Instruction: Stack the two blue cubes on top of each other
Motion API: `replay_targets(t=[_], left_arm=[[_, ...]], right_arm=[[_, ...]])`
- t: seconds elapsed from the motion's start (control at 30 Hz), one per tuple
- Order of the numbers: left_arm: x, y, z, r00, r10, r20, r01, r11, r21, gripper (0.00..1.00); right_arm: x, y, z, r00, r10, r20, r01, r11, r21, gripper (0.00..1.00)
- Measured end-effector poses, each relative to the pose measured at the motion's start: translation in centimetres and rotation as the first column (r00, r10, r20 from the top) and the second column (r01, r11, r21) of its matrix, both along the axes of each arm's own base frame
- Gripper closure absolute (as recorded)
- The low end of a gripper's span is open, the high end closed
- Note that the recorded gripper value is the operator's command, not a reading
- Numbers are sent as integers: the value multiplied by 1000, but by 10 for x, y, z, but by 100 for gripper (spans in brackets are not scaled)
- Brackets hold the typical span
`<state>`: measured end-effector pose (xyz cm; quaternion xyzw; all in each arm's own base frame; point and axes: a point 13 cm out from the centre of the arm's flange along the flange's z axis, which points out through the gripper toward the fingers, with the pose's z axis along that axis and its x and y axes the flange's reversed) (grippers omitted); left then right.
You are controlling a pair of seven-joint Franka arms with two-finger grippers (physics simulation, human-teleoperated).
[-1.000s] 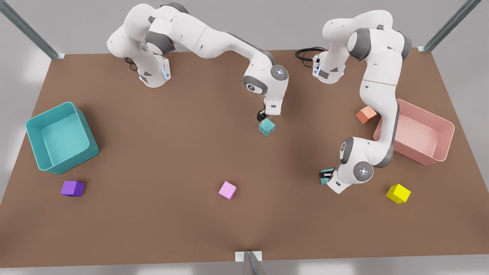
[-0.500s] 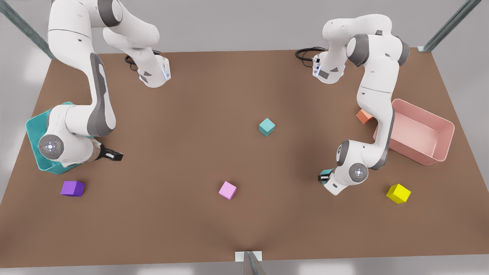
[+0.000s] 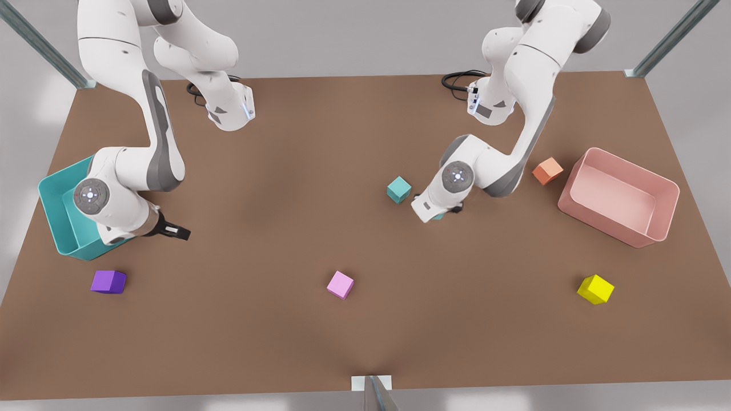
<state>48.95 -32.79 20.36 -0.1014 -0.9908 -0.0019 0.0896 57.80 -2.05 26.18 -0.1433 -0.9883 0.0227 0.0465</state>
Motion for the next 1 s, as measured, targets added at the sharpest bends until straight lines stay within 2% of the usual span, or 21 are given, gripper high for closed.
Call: replay_targets(t=[0.13,0.4,0.6,0.8,1.0], left_arm=[[-42,-49,9,1000,2,-14,-2,1000,-3,38],[-79,-84,-10,995,98,-30,-98,995,29,38],[-81,-87,-37,985,175,-6,-174,984,37,38],[-109,-68,-70,979,203,20,-204,975,83,38],[-108,-72,-75,967,249,49,-251,966,64,38]], right_arm=[[1,1,-1,1000,16,2,-16,1000,2,0],[0,-3,-6,1000,27,-5,-27,1000,4,0],[1,0,-8,999,43,-4,-43,999,6,0],[1,1,-10,999,50,-6,-50,999,6,0],[1,2,-11,999,54,-7,-54,999,7,0]])
